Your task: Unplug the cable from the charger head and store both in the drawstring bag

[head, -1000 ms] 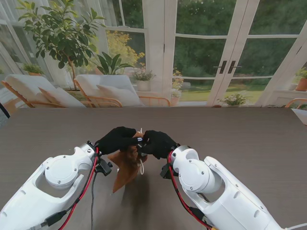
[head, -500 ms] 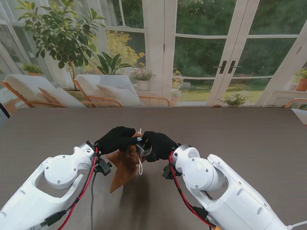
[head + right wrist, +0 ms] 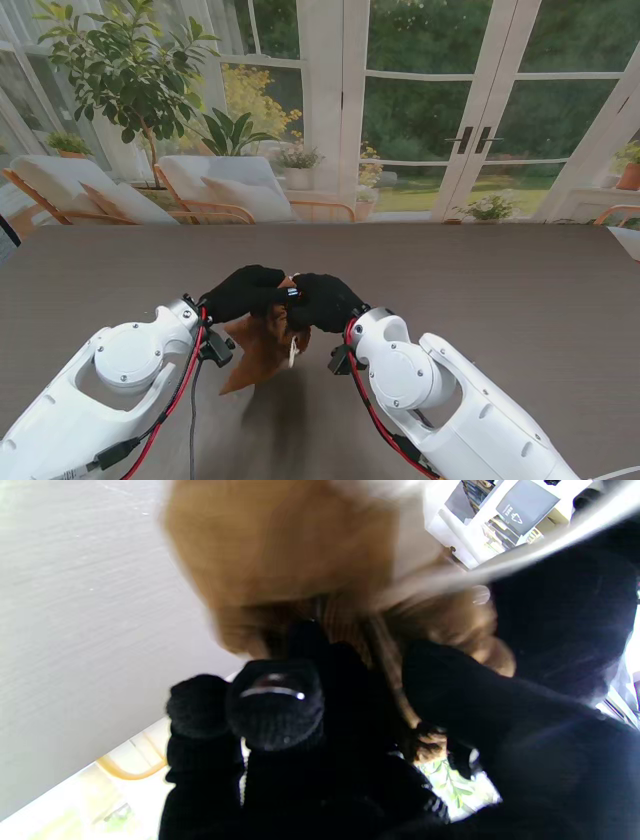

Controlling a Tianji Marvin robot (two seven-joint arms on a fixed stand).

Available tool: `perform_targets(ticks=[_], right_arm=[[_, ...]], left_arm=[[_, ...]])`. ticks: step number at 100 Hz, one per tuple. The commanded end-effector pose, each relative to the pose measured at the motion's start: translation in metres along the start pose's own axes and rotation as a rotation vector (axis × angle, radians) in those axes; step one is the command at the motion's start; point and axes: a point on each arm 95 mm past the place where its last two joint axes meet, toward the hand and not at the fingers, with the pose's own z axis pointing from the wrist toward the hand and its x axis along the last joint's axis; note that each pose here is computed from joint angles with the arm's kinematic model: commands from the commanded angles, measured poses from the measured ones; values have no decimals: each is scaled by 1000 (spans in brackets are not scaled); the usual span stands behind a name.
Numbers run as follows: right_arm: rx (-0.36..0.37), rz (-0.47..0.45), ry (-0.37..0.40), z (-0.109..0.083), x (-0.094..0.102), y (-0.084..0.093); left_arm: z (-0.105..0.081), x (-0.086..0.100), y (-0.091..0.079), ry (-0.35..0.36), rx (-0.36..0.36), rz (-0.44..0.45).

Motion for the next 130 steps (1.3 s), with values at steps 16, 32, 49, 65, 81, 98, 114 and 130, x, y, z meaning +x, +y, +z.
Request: perform_targets(ticks=[16,32,49,65,81,98,114,130], right_arm=[[-10,-15,-8,0,4,-5],[-40,-30,-27,0,3,2],[-86,-37,-46,-1,3,16],[-125,-47,-58,-2,3,29],[-151,-74,-69,-3,1,39],[-178,-111,-83,-2,-5,45],[-193,-123,-97,-3,-14,48],[-169,-118,-100,-5,-22,51]], left_arm=[[3,3,2,22,-25,-2],[2,3,0,34,-11,11],[-2,3,-3,38,-4,27],[-6,3,-8,38,-1,42],[-9,6,-13,58,-11,60],[-12,12,-19,75,-26,90],[-15,15,-22,84,-41,109],[-17,17,-23,87,-60,118]])
